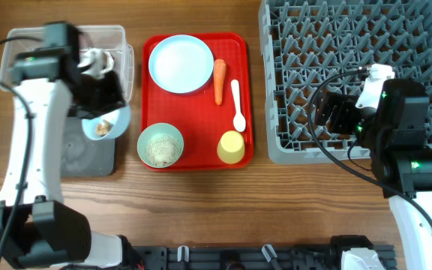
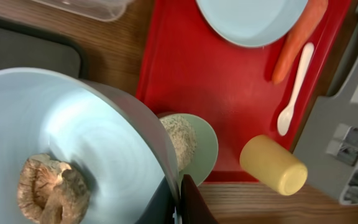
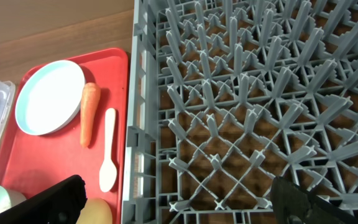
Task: Sort waste into correct bins and load items into the dishwasher rack
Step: 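Tip the blue bowl over the black tray to dump the mushroom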
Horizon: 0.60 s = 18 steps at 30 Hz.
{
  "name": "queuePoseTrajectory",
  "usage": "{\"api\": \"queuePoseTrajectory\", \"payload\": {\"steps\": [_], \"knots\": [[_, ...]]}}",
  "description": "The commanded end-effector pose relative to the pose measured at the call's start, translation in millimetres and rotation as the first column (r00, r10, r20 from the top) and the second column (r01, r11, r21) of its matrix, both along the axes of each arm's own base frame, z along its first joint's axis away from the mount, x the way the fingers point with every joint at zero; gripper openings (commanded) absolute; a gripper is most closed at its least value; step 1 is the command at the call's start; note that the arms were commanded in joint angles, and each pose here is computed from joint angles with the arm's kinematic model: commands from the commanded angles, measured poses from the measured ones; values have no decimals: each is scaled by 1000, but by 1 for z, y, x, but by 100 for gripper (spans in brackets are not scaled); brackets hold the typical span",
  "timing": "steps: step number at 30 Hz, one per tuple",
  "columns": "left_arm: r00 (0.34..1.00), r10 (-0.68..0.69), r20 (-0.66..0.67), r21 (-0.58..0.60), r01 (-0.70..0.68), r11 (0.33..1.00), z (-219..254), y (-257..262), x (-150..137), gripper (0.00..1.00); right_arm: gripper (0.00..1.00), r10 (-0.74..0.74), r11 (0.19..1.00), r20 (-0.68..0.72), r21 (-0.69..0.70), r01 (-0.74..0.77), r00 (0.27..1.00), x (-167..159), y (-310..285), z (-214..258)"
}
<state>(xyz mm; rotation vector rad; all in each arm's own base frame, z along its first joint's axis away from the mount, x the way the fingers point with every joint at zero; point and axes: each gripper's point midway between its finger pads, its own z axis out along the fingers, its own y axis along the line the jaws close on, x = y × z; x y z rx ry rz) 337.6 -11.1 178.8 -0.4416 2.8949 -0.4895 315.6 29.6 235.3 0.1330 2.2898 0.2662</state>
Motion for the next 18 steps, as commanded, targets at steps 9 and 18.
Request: {"api": "queuePoseTrajectory", "payload": {"steps": [9,18], "knots": [[960,163,226,-531,-19,847,-13,44,-12,4,97,-19,1000,8,3,19,1000,3,-2,5],[812,467,351,-764,-39,644,0,100,-27,4,97,-19,1000,-17,1,19,1000,6,-2,-2]]}}
